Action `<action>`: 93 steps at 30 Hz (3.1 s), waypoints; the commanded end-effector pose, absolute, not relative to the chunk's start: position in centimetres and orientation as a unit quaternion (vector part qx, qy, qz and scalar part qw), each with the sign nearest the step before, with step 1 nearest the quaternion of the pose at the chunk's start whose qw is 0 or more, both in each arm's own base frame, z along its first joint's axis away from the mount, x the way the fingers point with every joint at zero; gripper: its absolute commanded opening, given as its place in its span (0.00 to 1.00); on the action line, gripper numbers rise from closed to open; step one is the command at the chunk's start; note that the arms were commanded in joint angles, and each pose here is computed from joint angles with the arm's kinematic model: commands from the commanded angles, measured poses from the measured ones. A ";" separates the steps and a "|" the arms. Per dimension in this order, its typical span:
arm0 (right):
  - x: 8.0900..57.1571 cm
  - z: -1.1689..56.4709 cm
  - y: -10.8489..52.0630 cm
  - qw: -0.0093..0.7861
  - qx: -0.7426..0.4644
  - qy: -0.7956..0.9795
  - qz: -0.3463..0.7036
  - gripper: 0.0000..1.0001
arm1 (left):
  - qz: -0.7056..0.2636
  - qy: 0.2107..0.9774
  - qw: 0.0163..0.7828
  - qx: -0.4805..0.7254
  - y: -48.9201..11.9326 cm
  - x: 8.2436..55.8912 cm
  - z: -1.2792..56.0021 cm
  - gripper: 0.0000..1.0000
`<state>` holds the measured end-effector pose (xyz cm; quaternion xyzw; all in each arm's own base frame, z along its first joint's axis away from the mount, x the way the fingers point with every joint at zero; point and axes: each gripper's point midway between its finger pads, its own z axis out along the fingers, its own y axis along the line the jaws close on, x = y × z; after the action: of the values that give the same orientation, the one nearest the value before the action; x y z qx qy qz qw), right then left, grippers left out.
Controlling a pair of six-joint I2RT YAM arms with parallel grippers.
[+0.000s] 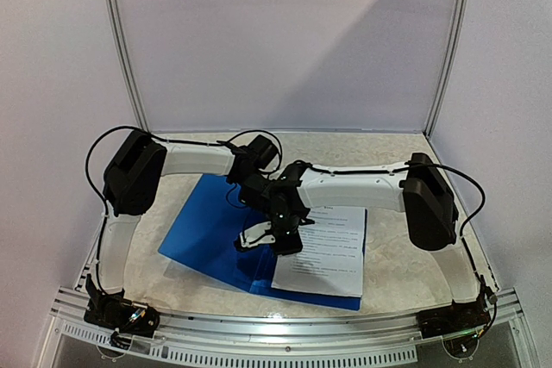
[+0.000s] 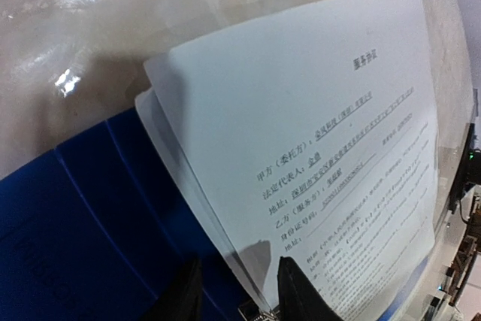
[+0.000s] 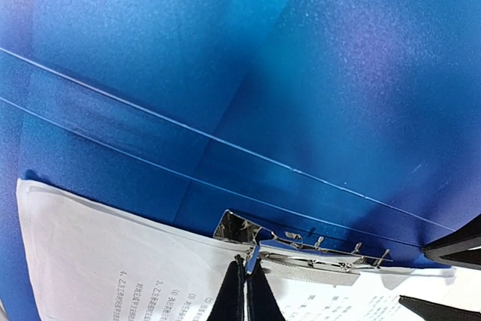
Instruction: Put the files into the folder
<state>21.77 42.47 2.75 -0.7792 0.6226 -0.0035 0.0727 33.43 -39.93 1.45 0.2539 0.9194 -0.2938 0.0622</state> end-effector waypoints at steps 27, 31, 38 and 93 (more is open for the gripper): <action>17.6 -3.4 35.7 -0.063 -0.796 0.602 -0.018 0.00 | -0.190 0.936 0.282 0.085 -20.5 35.6 17.0 0.70; 17.5 -2.7 35.4 -0.060 -0.804 0.591 -0.017 0.00 | -0.196 0.951 0.232 0.058 -17.1 31.2 12.5 0.71; 17.5 -2.4 35.1 -0.064 -0.807 0.587 -0.021 0.00 | -0.282 0.943 0.179 -0.001 -16.0 25.5 8.9 0.73; 18.5 -2.4 33.7 -0.106 -0.844 0.512 -0.119 0.00 | -0.554 0.820 0.123 0.076 -43.4 27.8 0.1 0.35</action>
<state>19.55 37.47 1.92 -0.8397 0.5387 -0.0685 -0.0065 29.11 -43.38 2.64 0.0973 0.8106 -0.5576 0.1502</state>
